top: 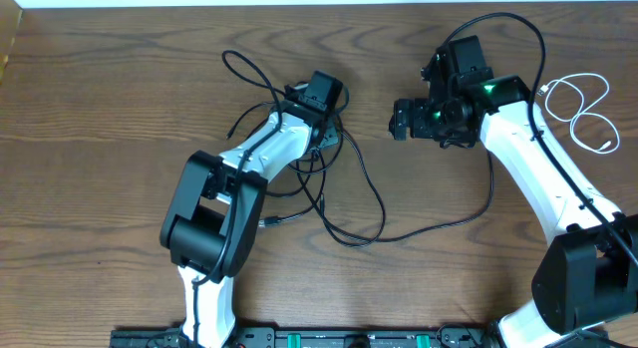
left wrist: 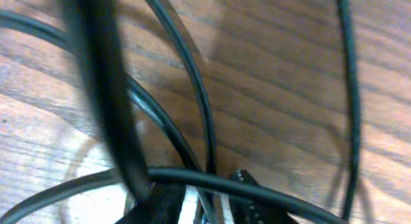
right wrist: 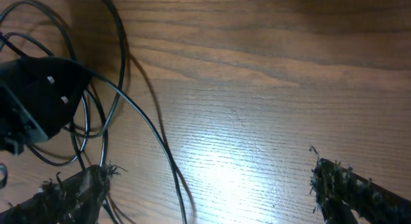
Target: Untangle cables
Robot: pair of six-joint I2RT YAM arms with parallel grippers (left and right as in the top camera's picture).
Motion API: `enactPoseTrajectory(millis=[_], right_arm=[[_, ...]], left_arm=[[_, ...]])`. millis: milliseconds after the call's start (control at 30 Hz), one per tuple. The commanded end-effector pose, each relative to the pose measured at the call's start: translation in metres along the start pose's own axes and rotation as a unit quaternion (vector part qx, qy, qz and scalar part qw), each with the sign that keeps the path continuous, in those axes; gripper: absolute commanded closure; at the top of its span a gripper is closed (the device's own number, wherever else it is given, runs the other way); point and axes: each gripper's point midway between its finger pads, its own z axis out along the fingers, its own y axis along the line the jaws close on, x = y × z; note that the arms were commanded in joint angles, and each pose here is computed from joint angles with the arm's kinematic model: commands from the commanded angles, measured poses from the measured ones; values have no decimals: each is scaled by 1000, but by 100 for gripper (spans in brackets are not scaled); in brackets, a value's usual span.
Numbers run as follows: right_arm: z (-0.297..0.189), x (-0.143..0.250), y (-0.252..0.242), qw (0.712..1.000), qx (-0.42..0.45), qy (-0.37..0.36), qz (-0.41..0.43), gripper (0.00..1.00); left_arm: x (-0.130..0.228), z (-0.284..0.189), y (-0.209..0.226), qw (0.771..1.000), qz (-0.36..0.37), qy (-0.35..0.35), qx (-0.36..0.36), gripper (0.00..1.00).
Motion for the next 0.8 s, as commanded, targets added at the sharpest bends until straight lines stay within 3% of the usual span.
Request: enactPoseTrajectory(millis=[0, 100, 167, 300, 500, 767], right_arm=[[3, 3, -4, 1000, 8, 6, 3, 1], [3, 3, -5, 1000, 8, 6, 4, 1], [3, 3, -5, 1000, 8, 6, 4, 1], [3, 3, -4, 1000, 8, 6, 4, 1], [3, 8, 13, 999, -42, 20, 1, 1], [4, 14, 48, 994, -93, 24, -46, 1]], left_arm=[[10, 14, 8, 1000, 0, 13, -17, 77], [10, 14, 7, 1000, 0, 15, -16, 81], [16, 14, 3, 1000, 1, 31, -2, 92], [9, -4, -14, 998, 10, 37, 45, 93], [-23, -96, -50, 985, 3, 0, 174, 93], [-55, -207, -52, 963, 0, -104, 247, 93]])
